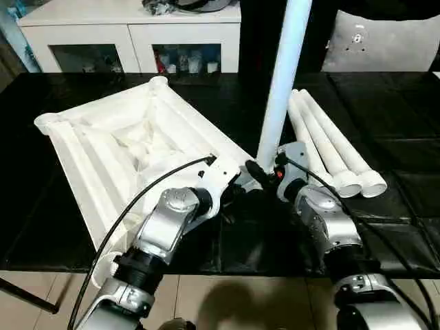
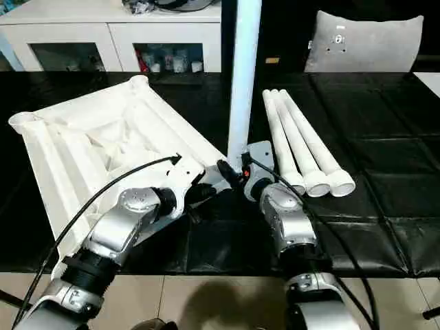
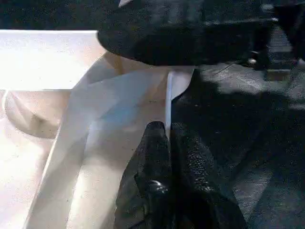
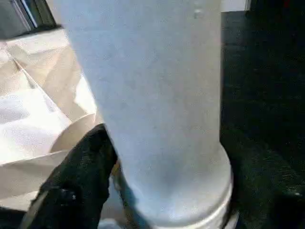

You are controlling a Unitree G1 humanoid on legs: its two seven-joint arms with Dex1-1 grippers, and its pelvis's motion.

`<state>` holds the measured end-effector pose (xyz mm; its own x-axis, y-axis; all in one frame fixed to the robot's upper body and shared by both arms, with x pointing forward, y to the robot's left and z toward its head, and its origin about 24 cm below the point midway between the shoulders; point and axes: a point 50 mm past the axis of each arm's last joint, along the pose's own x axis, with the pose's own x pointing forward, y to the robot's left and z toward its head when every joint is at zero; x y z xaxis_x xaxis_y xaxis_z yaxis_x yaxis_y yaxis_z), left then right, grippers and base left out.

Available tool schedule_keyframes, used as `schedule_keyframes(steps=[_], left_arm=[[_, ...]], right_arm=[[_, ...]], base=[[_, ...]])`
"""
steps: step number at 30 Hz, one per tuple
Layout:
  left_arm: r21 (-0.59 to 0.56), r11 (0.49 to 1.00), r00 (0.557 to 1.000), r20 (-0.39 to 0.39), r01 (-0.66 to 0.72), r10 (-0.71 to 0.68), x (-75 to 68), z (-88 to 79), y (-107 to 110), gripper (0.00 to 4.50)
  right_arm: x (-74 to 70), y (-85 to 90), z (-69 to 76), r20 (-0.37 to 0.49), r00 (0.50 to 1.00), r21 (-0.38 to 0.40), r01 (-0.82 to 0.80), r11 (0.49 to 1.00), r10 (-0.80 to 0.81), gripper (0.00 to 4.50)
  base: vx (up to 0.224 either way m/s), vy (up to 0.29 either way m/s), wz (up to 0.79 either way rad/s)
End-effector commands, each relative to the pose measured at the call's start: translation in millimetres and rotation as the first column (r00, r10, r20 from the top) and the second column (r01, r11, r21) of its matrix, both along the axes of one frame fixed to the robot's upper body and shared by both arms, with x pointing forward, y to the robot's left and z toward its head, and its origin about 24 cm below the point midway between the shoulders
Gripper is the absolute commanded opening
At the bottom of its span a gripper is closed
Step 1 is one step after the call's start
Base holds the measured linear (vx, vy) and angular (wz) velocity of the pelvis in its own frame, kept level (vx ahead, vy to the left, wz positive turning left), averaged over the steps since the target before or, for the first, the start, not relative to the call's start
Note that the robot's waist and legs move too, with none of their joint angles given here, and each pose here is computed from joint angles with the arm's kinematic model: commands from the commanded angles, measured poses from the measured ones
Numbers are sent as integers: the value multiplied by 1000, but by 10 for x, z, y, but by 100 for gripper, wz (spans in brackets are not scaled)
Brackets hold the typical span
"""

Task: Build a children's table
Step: Rotate table base

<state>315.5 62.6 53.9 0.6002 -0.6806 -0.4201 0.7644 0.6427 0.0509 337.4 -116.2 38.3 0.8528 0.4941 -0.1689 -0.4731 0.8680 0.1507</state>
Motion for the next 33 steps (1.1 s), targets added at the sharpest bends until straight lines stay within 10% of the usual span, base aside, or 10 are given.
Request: schedule_keyframes(steps=[1,13,19,33], left_arm=[[-24,999,994,111,-22,25,108,208,-18,0],[76,997,989,150,-15,4,361,138,97,0],[-88,996,990,136,-13,25,491,279,-6,27],[-112,990,977,183,-87,106,428,350,391,27]], right_arm=[[-98,156,-139,-52,996,9,-68,998,68,375],[-182,-213,-106,18,996,-46,84,995,-83,447],[-170,-405,-5,73,980,-69,189,979,-184,450],[-245,-198,35,71,997,-64,44,997,-40,450]], base=[[0,0,0],[0,0,0],[0,0,0],[0,0,0]])
